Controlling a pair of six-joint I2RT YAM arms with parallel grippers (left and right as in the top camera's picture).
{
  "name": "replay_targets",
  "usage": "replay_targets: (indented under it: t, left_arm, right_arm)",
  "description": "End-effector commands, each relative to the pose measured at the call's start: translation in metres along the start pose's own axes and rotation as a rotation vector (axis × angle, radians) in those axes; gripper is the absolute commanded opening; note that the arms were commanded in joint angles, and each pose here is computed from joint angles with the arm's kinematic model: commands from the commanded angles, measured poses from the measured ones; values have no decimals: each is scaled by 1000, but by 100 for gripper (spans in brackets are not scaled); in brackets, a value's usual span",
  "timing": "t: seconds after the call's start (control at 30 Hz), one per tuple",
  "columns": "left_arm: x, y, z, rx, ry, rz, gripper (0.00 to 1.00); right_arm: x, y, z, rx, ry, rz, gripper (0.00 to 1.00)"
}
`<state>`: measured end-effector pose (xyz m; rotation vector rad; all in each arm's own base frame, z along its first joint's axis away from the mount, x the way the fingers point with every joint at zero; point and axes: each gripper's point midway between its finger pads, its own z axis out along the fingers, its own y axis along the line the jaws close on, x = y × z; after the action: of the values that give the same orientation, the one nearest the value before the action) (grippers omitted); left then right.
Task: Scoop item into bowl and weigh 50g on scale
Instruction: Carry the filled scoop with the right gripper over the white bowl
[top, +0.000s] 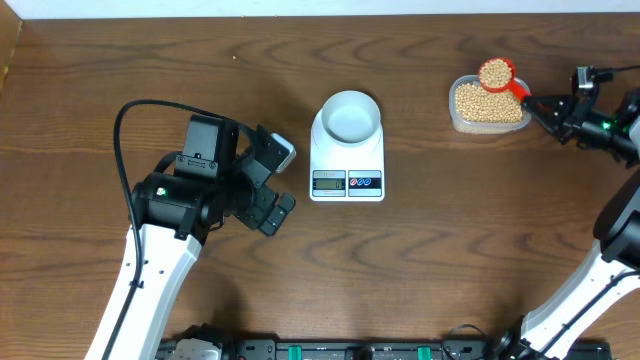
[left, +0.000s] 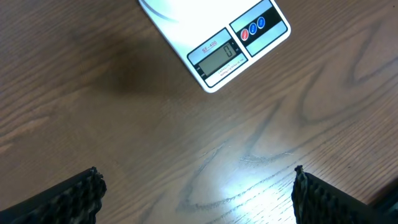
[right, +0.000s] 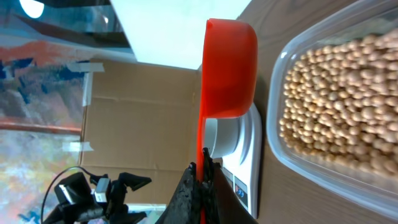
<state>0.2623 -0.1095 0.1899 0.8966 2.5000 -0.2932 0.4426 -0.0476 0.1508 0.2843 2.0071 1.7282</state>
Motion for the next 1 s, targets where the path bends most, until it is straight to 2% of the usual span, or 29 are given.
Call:
replay_targets:
  t: [0.0, 0.27, 0.7, 0.97]
  left_arm:
    - [0, 1, 1, -2, 6, 16, 98]
    - [0, 1, 1, -2, 6, 16, 98]
    - [0, 1, 1, -2, 6, 16, 98]
    - [0, 1, 1, -1, 6, 16, 98]
  right_arm:
    - [7, 12, 22, -77, 35, -25, 1]
    - [29, 23, 76, -112, 165, -105, 1]
    - [65, 49, 166, -185, 377, -122, 1]
    - [79, 53, 192, -183, 424, -198, 1]
